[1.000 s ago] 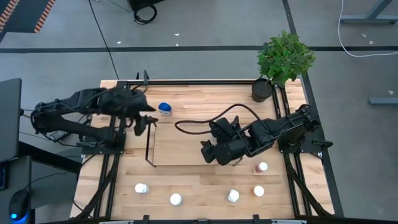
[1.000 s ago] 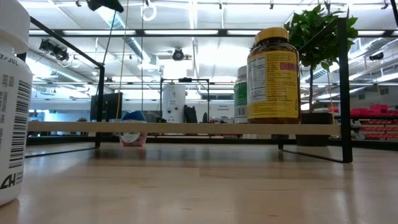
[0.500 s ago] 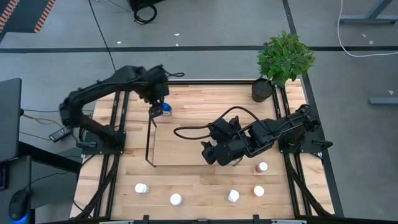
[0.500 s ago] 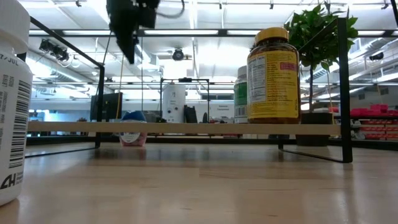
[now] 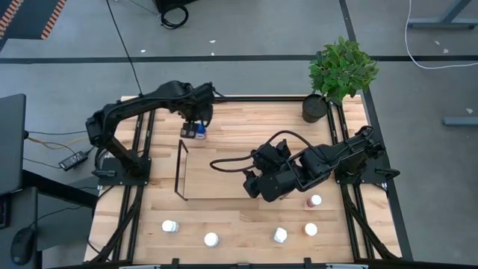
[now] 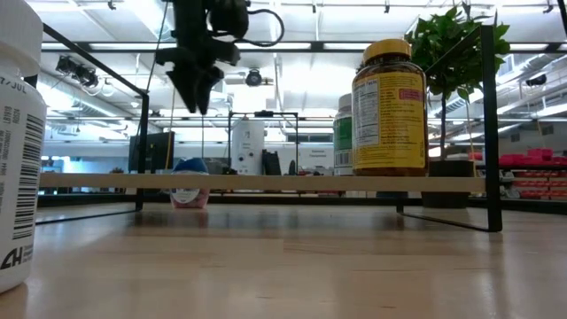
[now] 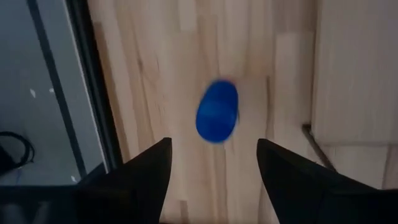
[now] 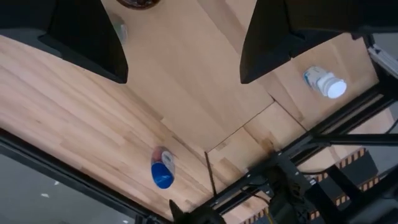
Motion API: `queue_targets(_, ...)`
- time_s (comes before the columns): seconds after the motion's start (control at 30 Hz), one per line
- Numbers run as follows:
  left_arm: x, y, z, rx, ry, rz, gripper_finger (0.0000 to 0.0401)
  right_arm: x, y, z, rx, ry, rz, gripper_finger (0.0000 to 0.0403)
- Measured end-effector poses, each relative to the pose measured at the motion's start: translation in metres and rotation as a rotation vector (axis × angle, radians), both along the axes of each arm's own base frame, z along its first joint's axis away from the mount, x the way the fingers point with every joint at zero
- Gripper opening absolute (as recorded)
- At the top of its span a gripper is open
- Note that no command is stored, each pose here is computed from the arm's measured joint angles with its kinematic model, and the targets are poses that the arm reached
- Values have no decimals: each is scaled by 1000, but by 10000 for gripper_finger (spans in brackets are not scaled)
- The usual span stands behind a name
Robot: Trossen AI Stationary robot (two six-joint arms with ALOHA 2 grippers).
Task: Pick and place medicine bottles onto shelf by color
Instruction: Put the blue medicine bottle on the shelf
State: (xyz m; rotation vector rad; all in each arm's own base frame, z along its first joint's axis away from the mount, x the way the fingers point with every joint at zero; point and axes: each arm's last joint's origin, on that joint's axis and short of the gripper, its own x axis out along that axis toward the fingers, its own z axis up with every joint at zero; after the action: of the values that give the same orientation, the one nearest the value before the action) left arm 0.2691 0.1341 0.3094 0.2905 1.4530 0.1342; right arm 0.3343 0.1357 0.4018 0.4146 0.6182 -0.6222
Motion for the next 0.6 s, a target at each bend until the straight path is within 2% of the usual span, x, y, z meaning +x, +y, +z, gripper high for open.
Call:
queue_targets(0.17,0,6,1,-12,-44,24,224,1,-3,1,-29,-38,-61,316)
queue_targets(0.3,-10,20,-5,-89,-55,74,220,2,-8,1,-39,-35,-70,316)
queue_targets(0.6,-20,38,-13,-115,-62,127,243,5,-15,1,-36,-37,-92,316)
